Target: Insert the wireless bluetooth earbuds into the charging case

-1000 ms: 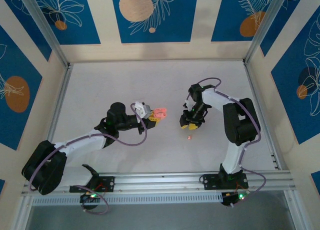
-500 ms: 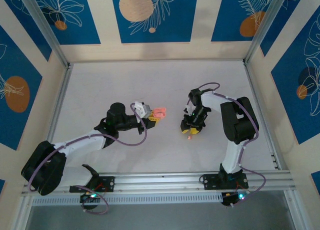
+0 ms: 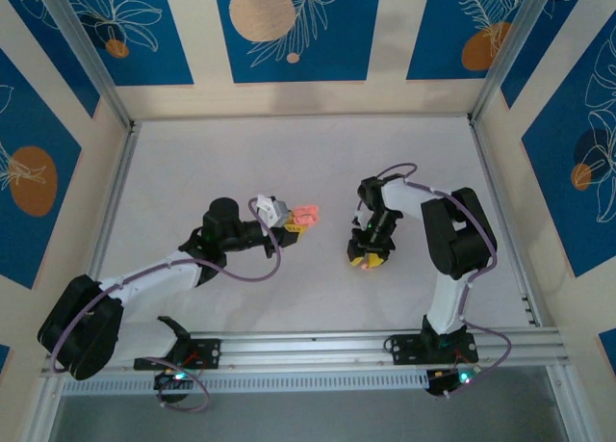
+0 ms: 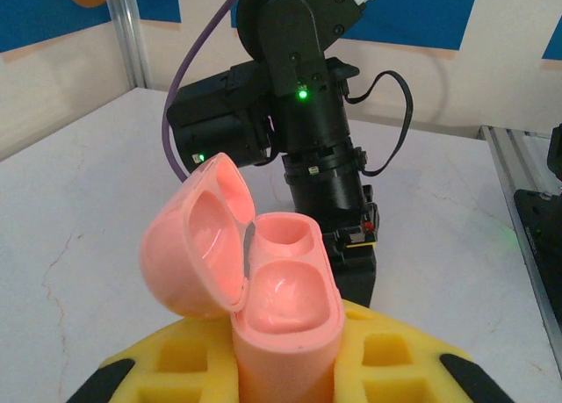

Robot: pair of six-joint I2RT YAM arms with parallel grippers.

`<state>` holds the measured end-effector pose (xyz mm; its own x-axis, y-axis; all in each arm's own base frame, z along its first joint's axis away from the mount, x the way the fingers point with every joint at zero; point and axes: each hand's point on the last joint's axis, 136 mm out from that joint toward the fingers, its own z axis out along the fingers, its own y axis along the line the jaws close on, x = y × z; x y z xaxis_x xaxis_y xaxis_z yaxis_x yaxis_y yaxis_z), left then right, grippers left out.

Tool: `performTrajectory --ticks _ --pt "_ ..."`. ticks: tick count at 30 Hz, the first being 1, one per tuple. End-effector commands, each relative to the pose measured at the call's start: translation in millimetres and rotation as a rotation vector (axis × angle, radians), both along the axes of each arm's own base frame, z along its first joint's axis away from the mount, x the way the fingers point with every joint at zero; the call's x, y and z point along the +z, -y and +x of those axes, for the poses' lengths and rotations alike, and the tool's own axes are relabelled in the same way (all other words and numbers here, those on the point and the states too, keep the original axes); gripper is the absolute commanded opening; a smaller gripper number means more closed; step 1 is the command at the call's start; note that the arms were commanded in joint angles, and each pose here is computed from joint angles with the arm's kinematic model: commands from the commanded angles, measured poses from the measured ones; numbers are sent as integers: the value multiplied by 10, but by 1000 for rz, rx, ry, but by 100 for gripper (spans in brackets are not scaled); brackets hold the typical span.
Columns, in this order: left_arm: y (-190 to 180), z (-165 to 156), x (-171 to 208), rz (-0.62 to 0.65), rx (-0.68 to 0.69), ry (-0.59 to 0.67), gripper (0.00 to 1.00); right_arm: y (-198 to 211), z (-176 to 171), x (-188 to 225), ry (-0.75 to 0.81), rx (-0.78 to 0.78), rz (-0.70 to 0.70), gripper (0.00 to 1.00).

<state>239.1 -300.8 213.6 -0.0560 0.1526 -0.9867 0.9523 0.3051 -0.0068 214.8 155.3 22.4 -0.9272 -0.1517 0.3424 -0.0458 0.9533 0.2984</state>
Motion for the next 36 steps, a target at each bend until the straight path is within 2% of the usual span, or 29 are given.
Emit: performTrajectory --ticks 1,10,15,20,36 --pt "-44 -17 60 -6 7 28 19 4 -185 87 -65 -15 -31 47" --pt "-46 -30 64 -4 2 31 20 -33 -296 165 -98 -26 -47 46" --pt "-40 -28 69 -4 -1 30 20 76 -150 316 -14 5 -109 45" --pt "-36 -19 79 -3 1 33 20 71 34 418 64 34 -104 41" --pt "-26 -6 95 3 -1 34 20 28 -61 115 -15 90 -122 35"
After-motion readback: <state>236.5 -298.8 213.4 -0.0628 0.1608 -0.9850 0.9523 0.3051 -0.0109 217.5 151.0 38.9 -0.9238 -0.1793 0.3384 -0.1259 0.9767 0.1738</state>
